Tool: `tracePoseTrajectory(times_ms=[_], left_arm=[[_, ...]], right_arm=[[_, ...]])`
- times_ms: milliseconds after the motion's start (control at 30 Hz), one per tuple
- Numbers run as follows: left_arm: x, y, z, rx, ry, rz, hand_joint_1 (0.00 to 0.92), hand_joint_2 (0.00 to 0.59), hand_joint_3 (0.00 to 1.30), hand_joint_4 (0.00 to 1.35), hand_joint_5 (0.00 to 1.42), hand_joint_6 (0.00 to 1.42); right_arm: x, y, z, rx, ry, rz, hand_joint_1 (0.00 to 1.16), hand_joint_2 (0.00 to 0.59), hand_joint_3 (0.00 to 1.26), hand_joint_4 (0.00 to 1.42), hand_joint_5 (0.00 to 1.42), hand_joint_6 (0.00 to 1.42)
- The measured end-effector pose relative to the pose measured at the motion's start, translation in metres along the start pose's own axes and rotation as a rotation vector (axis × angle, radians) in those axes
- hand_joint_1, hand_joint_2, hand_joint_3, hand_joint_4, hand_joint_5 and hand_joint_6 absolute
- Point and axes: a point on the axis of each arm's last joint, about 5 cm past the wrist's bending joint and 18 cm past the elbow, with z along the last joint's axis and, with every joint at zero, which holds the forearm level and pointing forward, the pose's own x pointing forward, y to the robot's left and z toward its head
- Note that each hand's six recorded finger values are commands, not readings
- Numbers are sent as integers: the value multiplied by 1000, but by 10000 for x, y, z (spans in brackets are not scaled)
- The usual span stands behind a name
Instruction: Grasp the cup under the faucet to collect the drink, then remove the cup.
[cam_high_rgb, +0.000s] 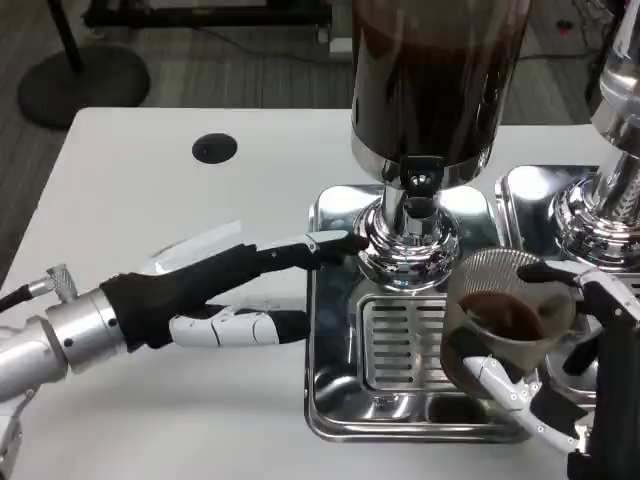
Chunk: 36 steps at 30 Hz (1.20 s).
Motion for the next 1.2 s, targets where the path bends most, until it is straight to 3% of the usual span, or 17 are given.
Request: tracePoseTrajectory(times_ms=[267,433,600,767,933,1200], left_arm=[[-110,-137,60,-34,-61,-32,0,114,108,86,127,161],[-240,-138,69,-40,-35,-31,0,115,108,86,127,160],[-300,-122,88,-45,-37,-4,0,115,108,86,127,160],[-369,-143,122,-45,-32,-5,0,115,108,86,127,160],[-392,-170,145,-56,-46,2,0,115,108,86,127,160],[-439,-189,155,-62,-35,0,0,116,111,93,127,160]], right_arm=[[-51,-48,97,23,-17,1,667,223,567,645,840,1078],[-106,-69,103,19,-2,16,667,223,575,652,842,1092],[-136,-89,140,20,-10,18,667,225,578,653,843,1094],[-211,-108,147,14,11,34,667,229,579,668,848,1094],[-206,-115,194,24,-17,29,667,230,579,670,852,1095],[-223,-118,196,25,-16,33,667,230,585,670,853,1109]])
